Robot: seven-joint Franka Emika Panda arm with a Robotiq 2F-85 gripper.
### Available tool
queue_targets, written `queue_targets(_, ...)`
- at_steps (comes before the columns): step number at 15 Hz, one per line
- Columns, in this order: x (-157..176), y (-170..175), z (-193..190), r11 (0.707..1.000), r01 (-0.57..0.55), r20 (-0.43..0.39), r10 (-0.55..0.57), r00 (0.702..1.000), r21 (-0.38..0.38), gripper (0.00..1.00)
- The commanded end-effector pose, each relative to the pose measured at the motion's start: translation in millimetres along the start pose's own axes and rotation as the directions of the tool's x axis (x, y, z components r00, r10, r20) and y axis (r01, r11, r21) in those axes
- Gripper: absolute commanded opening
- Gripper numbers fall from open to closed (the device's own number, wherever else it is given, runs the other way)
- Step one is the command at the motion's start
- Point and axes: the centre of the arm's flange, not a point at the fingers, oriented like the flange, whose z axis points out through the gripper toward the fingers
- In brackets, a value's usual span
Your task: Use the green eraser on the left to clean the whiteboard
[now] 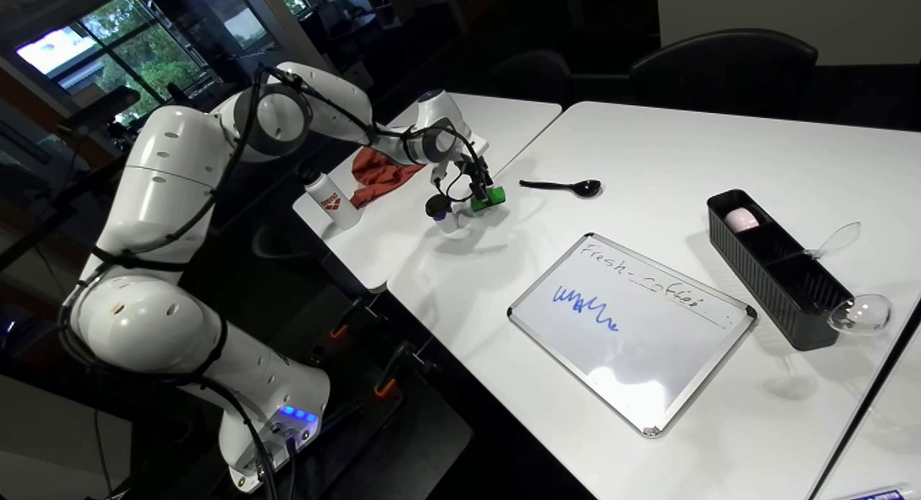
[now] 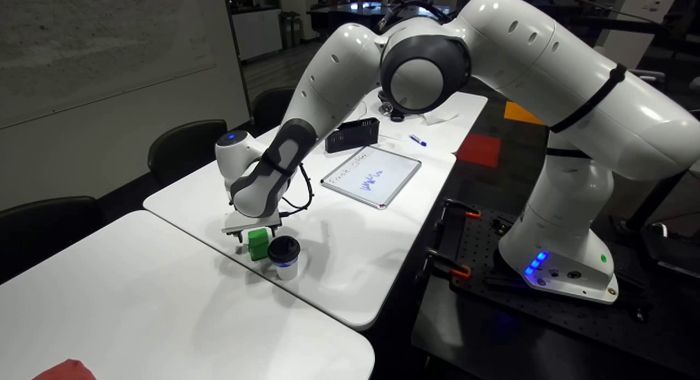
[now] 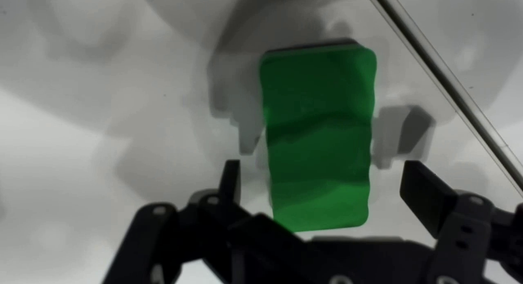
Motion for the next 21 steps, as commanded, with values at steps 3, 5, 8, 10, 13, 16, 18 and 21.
queue_targets(3,1,5,4,1.000,-0.029,0.003,0.029,1.000,0.005,0.72)
queue_targets(5,2,6,5,0.999,-0.032,0.003,0.032,0.999,0.004,0.69)
queue_targets(8,2,6,4,0.999,-0.033,0.002,0.033,0.999,0.003,0.45)
queue_targets(10,3,7,-1,0.999,-0.033,-0.001,0.033,0.999,0.007,0.34)
queue_targets(13,7,11,-19,0.999,-0.043,-0.015,0.043,0.999,0.003,0.34)
queue_targets(16,27,21,-51,0.997,-0.074,-0.055,0.073,0.996,-0.008,0.34)
queue_targets(18,47,31,-71,0.995,-0.101,-0.078,0.099,0.992,-0.017,0.34)
queue_targets(21,74,54,-93,0.998,-0.056,-0.096,0.053,0.994,-0.023,0.34)
